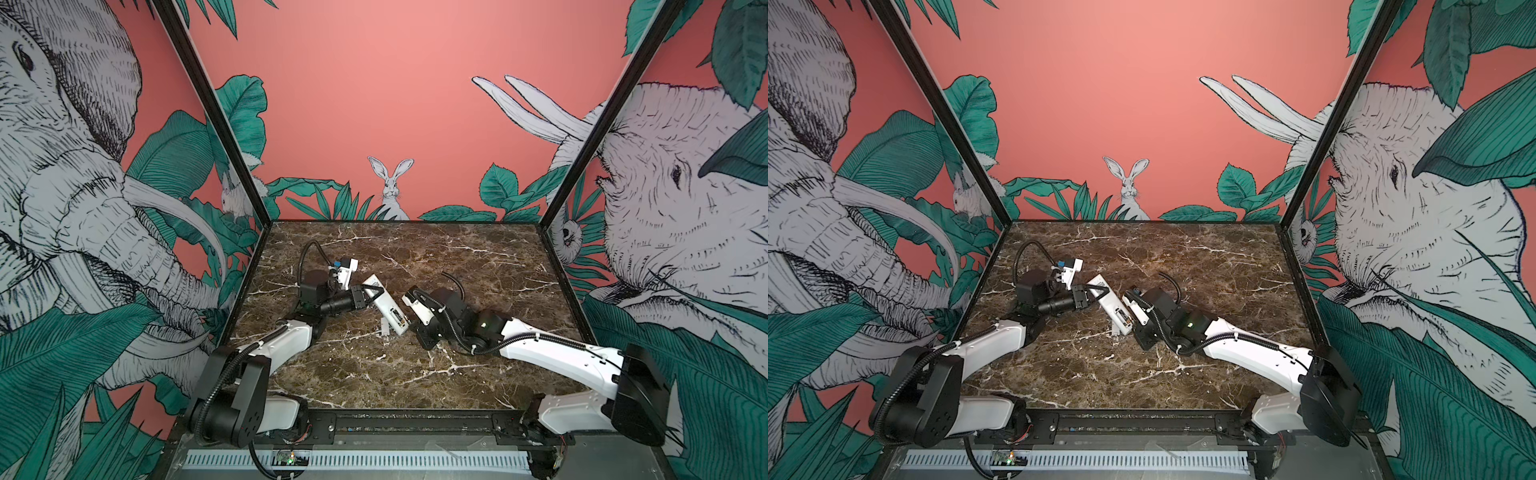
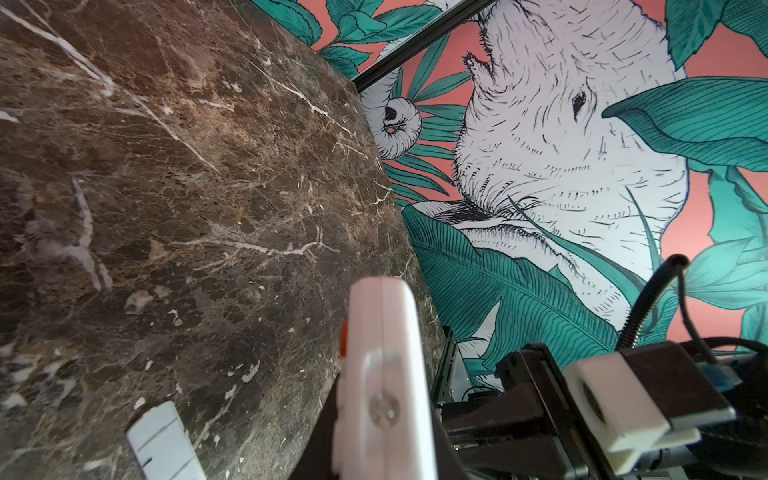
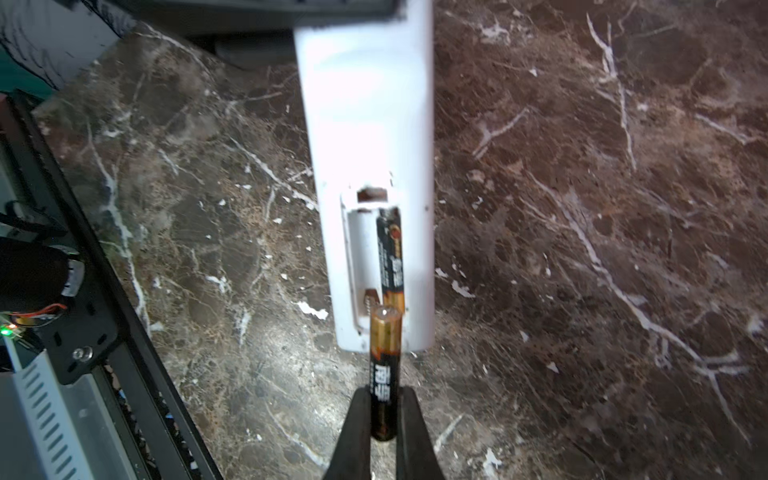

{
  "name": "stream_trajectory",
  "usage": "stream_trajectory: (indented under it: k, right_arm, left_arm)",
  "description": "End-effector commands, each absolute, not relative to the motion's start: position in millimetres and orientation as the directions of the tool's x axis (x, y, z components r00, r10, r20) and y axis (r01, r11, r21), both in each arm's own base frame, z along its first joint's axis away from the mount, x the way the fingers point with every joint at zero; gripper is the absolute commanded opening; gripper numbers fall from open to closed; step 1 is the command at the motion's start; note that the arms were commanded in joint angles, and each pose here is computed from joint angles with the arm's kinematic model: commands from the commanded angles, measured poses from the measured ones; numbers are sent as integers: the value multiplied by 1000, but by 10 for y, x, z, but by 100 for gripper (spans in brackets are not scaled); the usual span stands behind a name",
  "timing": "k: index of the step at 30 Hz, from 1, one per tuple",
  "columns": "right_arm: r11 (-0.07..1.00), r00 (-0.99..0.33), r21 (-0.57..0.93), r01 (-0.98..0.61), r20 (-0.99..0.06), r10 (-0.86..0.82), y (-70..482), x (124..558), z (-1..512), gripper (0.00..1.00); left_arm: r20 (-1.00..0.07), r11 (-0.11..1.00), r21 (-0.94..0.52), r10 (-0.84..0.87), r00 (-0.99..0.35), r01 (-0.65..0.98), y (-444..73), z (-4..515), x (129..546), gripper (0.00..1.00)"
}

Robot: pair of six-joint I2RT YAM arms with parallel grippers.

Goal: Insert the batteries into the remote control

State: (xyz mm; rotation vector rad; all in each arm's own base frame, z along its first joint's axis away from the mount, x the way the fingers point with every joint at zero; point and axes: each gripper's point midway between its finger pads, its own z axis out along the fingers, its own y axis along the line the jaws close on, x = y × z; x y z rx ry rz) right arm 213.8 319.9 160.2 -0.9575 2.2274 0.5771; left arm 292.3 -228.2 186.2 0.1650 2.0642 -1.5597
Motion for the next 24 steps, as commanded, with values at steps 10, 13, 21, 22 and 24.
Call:
stream_trajectory:
  k: [10,13,21,22,24]
  right_arm:
    - [591,-466,182,-786,-803,-373,3460,2173,1989,6]
    - [579,-460,190,-793,-809,-365,3496,2168,2010,6]
    - [579,-468,204,-789,-811,-352,3550,2187,1978,7]
    - [580,-469,204,-788,-810,-351,3558,2190,1970,7]
    - [582,-469,204,-787,-811,-350,3563,2197,1959,7]
  left_arm:
    - [-504,214,-860,-204,-839,464,-2328,2120,2758,0]
    - [-499,193,-864,-205,-842,465,-2339,2150,2754,0]
    - [-501,174,-864,-210,-839,472,-2343,2184,2747,0]
    - [-502,173,-864,-210,-839,473,-2343,2187,2745,0]
    - [-502,171,-863,-208,-839,475,-2345,2195,2737,0]
